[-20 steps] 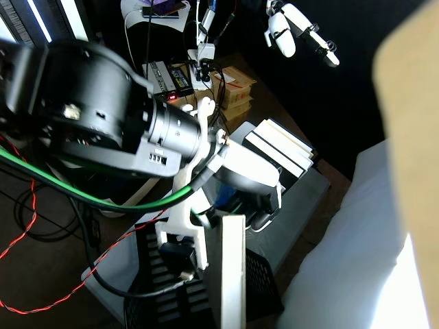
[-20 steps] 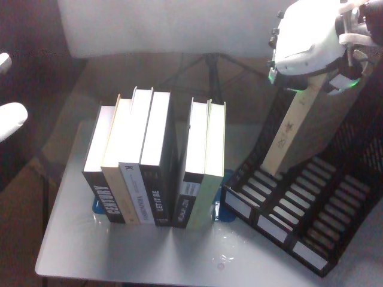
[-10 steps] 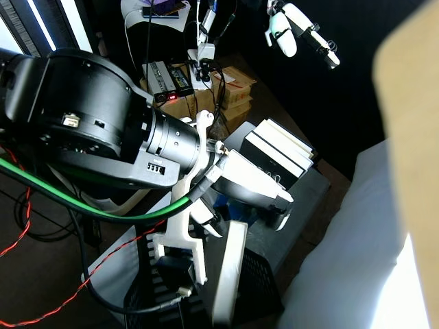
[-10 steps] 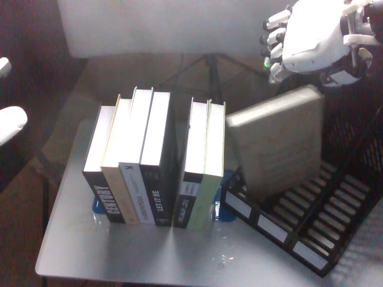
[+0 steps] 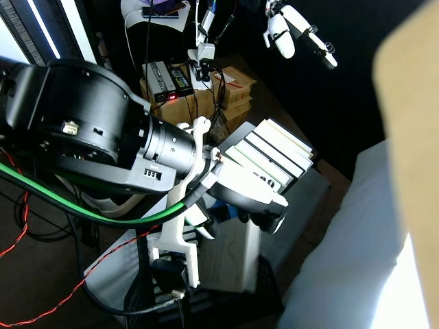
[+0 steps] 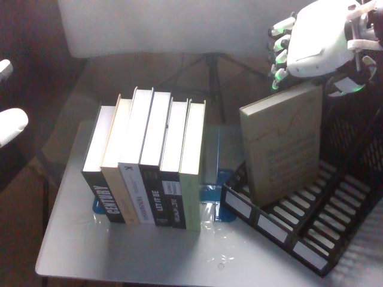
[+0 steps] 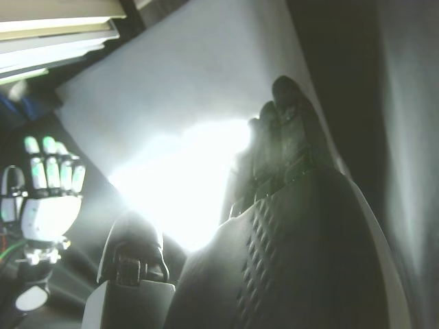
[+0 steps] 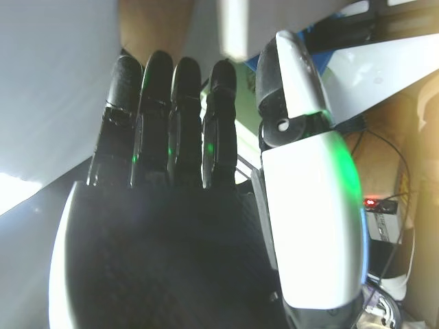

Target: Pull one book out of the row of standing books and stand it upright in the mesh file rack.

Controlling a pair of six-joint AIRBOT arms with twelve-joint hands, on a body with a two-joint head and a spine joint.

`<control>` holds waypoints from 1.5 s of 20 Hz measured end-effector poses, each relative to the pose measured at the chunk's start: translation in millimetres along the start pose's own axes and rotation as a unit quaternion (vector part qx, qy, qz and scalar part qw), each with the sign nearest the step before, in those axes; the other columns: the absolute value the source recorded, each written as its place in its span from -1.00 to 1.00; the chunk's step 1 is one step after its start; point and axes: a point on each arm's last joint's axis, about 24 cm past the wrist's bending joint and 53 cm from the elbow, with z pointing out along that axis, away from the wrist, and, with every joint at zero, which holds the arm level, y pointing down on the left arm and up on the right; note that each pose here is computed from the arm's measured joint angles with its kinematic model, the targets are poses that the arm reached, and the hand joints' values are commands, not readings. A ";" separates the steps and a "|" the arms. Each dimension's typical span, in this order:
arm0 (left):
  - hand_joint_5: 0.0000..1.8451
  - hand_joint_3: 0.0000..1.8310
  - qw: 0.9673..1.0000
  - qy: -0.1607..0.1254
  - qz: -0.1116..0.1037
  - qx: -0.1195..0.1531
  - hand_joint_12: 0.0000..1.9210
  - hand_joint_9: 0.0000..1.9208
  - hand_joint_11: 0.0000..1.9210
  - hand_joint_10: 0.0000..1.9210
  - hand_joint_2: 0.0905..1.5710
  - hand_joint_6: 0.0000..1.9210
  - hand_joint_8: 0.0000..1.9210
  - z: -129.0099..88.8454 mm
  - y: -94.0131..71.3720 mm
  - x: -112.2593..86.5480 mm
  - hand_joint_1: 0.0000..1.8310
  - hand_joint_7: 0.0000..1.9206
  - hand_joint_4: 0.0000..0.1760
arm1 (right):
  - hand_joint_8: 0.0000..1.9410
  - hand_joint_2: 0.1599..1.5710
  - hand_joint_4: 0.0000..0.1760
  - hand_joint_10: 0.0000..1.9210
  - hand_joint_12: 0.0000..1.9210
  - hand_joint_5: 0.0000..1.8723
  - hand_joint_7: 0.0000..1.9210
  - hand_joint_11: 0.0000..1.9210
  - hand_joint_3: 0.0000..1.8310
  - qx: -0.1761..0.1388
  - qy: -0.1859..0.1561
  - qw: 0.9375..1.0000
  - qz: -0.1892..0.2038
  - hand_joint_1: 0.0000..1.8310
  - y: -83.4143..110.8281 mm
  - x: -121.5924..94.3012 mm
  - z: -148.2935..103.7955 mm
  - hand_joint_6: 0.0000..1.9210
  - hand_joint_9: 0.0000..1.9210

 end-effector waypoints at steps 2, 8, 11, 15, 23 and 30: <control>-0.97 -1.00 1.000 -0.001 -0.001 0.000 -0.73 -1.00 -1.00 -1.00 0.70 -1.00 -1.00 0.0 0.1 -0.2 -1.00 -0.99 -0.07 | -1.00 0.39 -1.00 -0.41 0.52 -0.50 -0.57 -1.00 -1.00 0.004 -0.001 1.000 0.014 0.19 -4.1 2.0 -5.0 -0.97 -0.75; -0.97 -1.00 1.000 0.014 -0.006 0.015 -1.00 -1.00 -1.00 -1.00 0.74 -0.99 -0.99 4.8 -10.0 9.2 -0.94 -0.98 -0.29 | -1.00 0.65 -1.00 -0.94 -0.47 -0.99 -1.00 -1.00 -1.00 -0.031 -0.051 0.984 0.166 -0.32 -2.0 -5.6 -35.3 -1.00 -0.99; -0.97 -1.00 0.998 0.036 -0.003 0.050 -0.99 -1.00 -0.99 -1.00 0.75 -0.99 -1.00 11.4 -31.8 20.5 -0.90 -0.99 -0.42 | -1.00 0.68 -0.23 -0.99 -0.32 -1.00 -1.00 -1.00 -1.00 -0.074 -0.088 0.955 0.273 -0.55 4.3 -18.5 -42.9 -1.00 -0.98; -0.96 -1.00 0.993 0.063 0.003 0.098 -0.53 -0.97 -1.00 -1.00 0.72 -1.00 -1.00 26.3 -68.4 32.3 -0.91 -0.95 -0.58 | -1.00 0.69 -0.46 -0.97 -0.22 -1.00 -1.00 -1.00 -1.00 -0.101 -0.134 0.925 0.341 -0.58 -2.4 -23.1 -63.0 -1.00 -0.91; -1.00 -1.00 0.970 0.146 0.016 0.194 -0.94 -1.00 -1.00 -1.00 0.71 -1.00 -1.00 43.6 -136.7 76.5 -0.97 -1.00 -0.38 | -1.00 0.74 -1.00 -1.00 -1.00 -1.00 -1.00 -1.00 -1.00 -0.097 -0.183 0.874 0.440 -0.80 -15.9 6.6 -103.4 -1.00 -1.00; -1.00 -1.00 0.960 0.188 0.010 0.208 -1.00 -1.00 -1.00 -1.00 0.65 -1.00 -1.00 40.3 -145.1 102.1 -1.00 -1.00 -0.19 | -1.00 0.71 -1.00 -1.00 -1.00 -1.00 -1.00 -1.00 -1.00 -0.124 -0.183 0.848 0.482 -0.73 9.8 31.5 -111.8 -1.00 -1.00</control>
